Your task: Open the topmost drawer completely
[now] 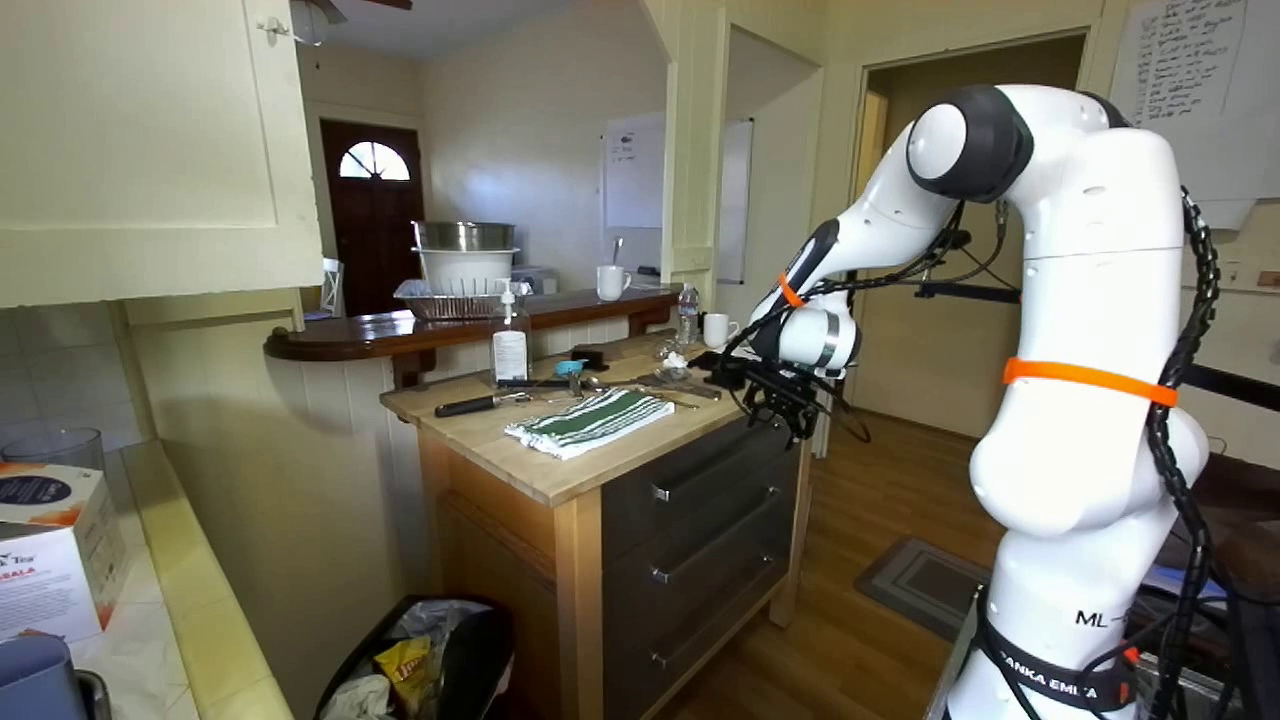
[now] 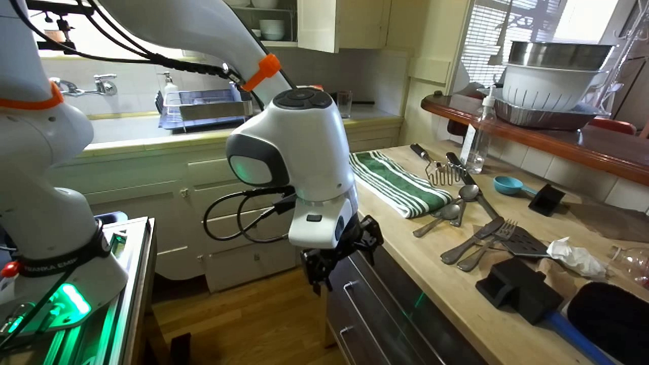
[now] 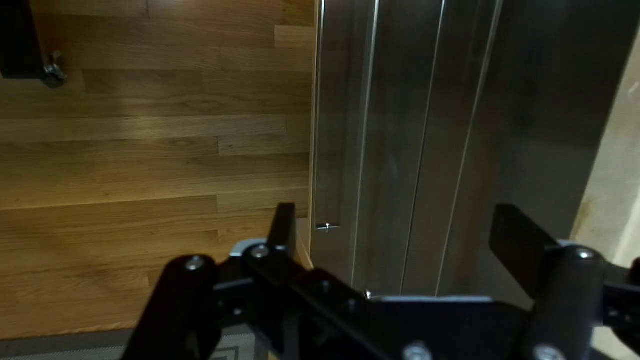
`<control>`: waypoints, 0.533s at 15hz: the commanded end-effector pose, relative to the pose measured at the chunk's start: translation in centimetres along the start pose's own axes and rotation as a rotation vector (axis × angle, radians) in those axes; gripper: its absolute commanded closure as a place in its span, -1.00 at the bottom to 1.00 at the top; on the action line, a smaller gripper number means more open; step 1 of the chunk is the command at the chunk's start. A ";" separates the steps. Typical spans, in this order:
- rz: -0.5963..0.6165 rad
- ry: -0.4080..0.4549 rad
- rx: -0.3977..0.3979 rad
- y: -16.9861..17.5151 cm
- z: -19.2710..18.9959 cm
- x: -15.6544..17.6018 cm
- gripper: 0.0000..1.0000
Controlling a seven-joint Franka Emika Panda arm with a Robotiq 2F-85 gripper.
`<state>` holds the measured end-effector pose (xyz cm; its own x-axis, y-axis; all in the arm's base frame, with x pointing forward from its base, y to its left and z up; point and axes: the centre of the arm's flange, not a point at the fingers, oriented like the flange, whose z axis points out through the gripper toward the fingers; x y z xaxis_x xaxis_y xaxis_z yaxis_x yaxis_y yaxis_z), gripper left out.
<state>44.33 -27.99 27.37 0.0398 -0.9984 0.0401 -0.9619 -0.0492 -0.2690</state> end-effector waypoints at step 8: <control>-0.024 -0.024 0.102 0.2 6.1 0.4 -1.00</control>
<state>45.43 -27.51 23.62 0.0663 -0.9978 0.0084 -0.9426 -0.0654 -0.3276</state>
